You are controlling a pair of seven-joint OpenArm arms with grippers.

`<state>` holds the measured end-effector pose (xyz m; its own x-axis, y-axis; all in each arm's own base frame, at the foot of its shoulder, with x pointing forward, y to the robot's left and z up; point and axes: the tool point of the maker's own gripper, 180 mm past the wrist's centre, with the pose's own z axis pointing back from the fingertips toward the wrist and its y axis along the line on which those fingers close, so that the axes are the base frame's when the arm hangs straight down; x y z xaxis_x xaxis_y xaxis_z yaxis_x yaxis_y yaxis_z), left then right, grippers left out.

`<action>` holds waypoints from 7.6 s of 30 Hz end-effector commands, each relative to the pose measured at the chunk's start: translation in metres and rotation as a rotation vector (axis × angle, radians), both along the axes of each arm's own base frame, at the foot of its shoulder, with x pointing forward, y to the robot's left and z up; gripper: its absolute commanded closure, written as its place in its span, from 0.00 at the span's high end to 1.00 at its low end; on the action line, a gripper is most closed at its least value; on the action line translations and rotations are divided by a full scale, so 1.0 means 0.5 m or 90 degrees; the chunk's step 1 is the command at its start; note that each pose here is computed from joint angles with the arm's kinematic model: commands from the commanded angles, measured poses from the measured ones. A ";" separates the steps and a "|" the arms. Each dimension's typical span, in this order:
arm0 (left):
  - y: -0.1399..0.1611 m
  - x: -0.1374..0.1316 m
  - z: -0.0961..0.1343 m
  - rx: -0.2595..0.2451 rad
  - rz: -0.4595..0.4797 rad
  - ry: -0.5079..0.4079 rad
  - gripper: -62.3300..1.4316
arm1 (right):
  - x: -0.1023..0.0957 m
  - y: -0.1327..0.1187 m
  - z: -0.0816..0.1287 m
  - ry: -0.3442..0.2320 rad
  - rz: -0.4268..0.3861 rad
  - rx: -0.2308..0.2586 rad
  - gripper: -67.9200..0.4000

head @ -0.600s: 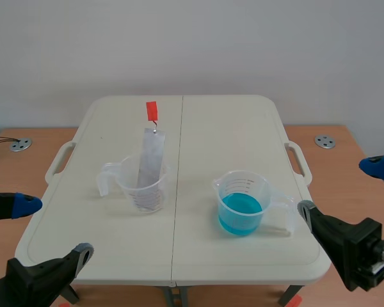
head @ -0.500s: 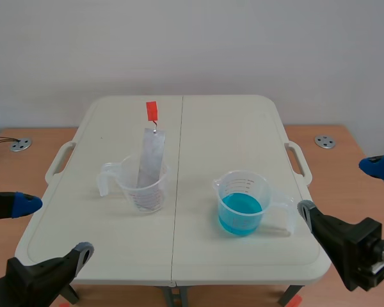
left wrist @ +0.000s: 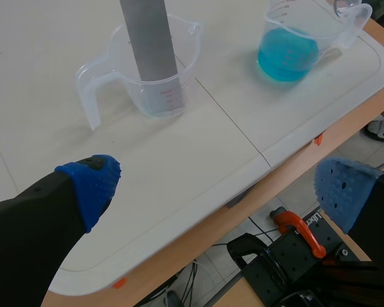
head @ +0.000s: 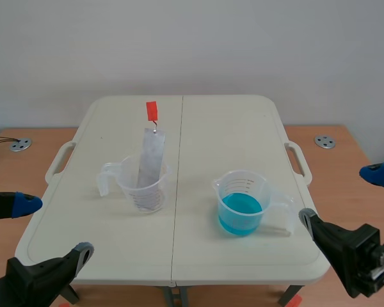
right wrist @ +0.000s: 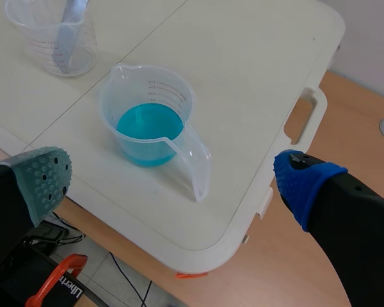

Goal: Hold the metal plate by the orange handle, dip it into the blue solution, take it out and point at it, then put the plate back in the beaker on the left.
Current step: 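Lift the metal plate out of the left beaker, then move the plate over the blue solution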

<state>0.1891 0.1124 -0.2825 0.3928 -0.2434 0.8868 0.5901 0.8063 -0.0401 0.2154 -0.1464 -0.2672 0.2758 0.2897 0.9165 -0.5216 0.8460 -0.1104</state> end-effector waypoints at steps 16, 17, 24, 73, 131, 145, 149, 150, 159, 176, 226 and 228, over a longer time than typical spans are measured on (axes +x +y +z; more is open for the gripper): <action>-0.007 0.001 0.006 -0.005 -0.007 -0.002 0.09 | 0.045 0.035 0.031 -0.035 0.027 0.013 0.98; -0.007 0.001 0.006 -0.005 -0.007 -0.002 0.09 | 0.053 0.044 0.033 -0.038 0.033 0.015 0.98; -0.001 -0.014 -0.010 0.009 -0.006 0.024 0.09 | 0.111 0.108 0.041 -0.056 0.081 0.028 0.98; 0.084 -0.302 -0.118 0.125 -0.010 0.294 0.09 | 0.400 0.505 0.001 0.043 0.145 0.204 0.98; 0.084 -0.303 -0.119 0.126 -0.010 0.296 0.09 | 0.340 0.555 0.019 0.044 0.284 0.250 0.02; 0.084 -0.303 -0.119 0.126 -0.010 0.296 0.09 | 0.268 0.555 0.021 0.038 0.355 0.270 0.02; 0.084 -0.303 -0.119 0.126 -0.010 0.296 0.09 | 0.270 0.538 0.037 0.013 0.356 0.258 0.02; 0.084 -0.303 -0.119 0.126 -0.010 0.296 0.09 | 0.272 0.533 0.046 0.004 0.355 0.259 0.02; 0.084 -0.303 -0.119 0.126 -0.010 0.296 0.09 | 0.264 0.512 0.121 -0.078 0.371 0.247 0.02; 0.083 -0.299 -0.118 0.125 -0.009 0.292 0.09 | 0.212 0.464 0.266 -0.234 0.389 0.209 0.02; 0.084 -0.285 -0.117 0.127 -0.009 0.280 0.09 | 0.146 0.146 0.307 -0.168 0.244 0.223 0.02; 0.084 -0.285 -0.117 0.127 -0.009 0.280 0.09 | 0.146 0.146 0.308 -0.169 0.244 0.223 0.02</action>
<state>0.0468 0.1583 -0.3440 0.7180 -0.4093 0.5630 0.5618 0.8183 -0.1215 0.2905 -0.0751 -0.1274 0.0055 0.0024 1.0000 -0.7803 0.6254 0.0028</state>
